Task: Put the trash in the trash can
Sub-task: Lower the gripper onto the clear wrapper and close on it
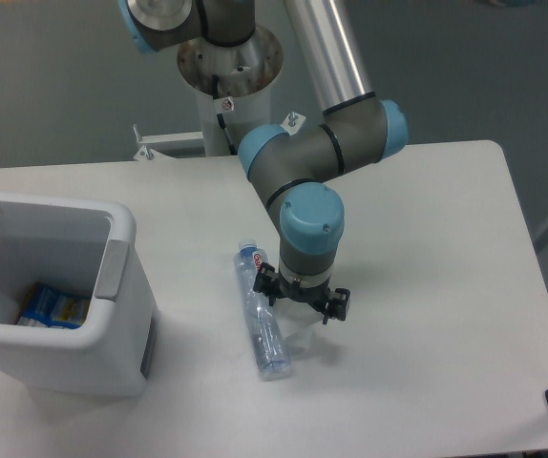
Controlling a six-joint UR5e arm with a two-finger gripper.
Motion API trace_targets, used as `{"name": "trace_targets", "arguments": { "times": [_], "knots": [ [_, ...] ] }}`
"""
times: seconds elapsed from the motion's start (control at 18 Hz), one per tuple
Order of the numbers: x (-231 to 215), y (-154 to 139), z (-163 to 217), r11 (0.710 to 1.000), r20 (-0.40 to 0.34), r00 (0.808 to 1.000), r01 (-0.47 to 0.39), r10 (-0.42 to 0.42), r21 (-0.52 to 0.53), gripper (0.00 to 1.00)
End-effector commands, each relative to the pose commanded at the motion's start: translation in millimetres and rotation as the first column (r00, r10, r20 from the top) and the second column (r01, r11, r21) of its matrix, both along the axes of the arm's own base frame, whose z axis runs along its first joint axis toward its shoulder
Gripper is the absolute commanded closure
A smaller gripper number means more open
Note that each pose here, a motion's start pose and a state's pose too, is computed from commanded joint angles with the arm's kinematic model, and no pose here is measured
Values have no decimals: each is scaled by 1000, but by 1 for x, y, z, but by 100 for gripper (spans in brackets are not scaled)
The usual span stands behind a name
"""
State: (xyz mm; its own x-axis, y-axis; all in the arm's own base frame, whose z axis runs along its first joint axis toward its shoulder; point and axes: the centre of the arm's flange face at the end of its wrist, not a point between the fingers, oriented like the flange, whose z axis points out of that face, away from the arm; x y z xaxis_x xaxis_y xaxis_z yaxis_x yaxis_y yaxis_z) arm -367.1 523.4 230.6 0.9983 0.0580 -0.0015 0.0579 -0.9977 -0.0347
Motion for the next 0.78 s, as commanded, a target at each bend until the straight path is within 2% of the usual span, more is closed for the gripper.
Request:
{"name": "trace_targets", "arguments": {
  "times": [0.11,0.28,0.44,0.56,0.78],
  "knots": [
    [4,0,-2,1000,2,1000,5,-5,-4,24],
    [4,0,3,1000,-2,1000,-6,6,2,57],
    [3,2,8,999,-2,999,-32,32,14,79],
    [3,2,13,999,-6,999,-32,32,21,84],
    [2,1,19,999,-13,999,-33,34,27,84]
  ]
}}
